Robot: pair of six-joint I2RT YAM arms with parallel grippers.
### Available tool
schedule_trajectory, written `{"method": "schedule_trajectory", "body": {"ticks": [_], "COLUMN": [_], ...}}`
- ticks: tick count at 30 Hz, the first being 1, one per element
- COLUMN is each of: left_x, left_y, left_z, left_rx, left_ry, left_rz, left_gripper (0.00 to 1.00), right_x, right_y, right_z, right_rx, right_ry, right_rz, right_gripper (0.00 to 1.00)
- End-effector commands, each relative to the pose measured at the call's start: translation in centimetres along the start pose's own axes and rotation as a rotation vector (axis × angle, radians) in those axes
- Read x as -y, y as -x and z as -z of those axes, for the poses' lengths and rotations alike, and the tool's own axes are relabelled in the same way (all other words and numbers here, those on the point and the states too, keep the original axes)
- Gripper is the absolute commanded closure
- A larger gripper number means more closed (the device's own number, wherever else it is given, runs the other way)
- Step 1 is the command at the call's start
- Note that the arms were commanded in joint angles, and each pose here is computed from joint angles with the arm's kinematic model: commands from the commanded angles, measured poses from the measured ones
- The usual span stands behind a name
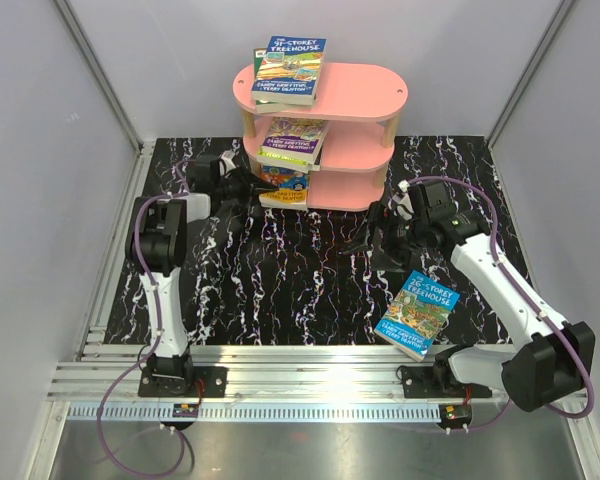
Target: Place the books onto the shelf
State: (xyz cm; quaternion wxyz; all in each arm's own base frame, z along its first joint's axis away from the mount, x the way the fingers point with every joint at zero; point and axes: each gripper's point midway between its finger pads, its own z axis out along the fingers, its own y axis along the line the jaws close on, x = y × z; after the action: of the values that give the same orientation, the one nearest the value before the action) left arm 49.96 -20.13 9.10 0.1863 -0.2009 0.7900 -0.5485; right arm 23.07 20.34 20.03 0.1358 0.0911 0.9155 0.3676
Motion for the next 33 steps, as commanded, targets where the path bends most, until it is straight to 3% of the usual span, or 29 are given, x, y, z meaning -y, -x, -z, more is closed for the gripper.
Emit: {"method": "schedule_trajectory", "body": {"ticks": [1,3,4,6,7,10,11,17,22,28,33], "left_x": [2.2,2.5,2.6,3.1,3.3,3.8,3.7,1.0,0.0,1.1,3.6], "left_y": [2.5,3.0,3.1,3.5,3.7,3.8,3.7,2.0,1.2,1.9,2.3], "left_z": [-0.3,-0.4,-0.4,-0.4,-0.3,0.1,0.3,2.4,4.8,5.9,8.0], "left_rx": [0.091,0.104,0.104,0.101,0.103,0.096,0.089,0.040,0.072,0.166,0.213], "left_ry": [0.011,0.029,0.033,0.047,0.051,0.083,0.105,0.293,0.385,0.223,0.217], "left_rz": [-0.078,-0.076,-0.087,-0.095,-0.112,-0.140,-0.142,-0.123,-0.154,-0.070,-0.135], "left_gripper": [0.93,0.82,0.65,0.49,0.36,0.16,0.01,0.01,0.01,0.01,0.01], "right_x": [-0.1,-0.1,-0.1,0.0,0.0,0.1,0.0,0.0,0.2,0.2,1.2], "right_y": [0.3,0.3,0.3,0.2,0.2,0.1,0.1,-0.1,-0.3,-0.6,-1.0], "right_z": [-0.2,-0.2,-0.2,-0.2,-0.2,-0.2,-0.2,-0.1,-0.2,-0.2,0.7], "right_rx": [0.000,0.002,0.001,0.001,-0.001,0.000,0.001,0.006,0.010,0.009,0.042], "right_ry": [0.014,0.014,0.014,0.013,0.015,0.016,0.019,0.027,0.033,0.046,-0.012], "right_rz": [0.002,0.002,0.004,0.002,0.002,0.000,0.002,0.002,-0.005,-0.015,-0.023], "right_gripper": [0.00,0.00,0.00,0.00,0.00,0.01,0.01,0.01,0.01,0.01,0.00]}}
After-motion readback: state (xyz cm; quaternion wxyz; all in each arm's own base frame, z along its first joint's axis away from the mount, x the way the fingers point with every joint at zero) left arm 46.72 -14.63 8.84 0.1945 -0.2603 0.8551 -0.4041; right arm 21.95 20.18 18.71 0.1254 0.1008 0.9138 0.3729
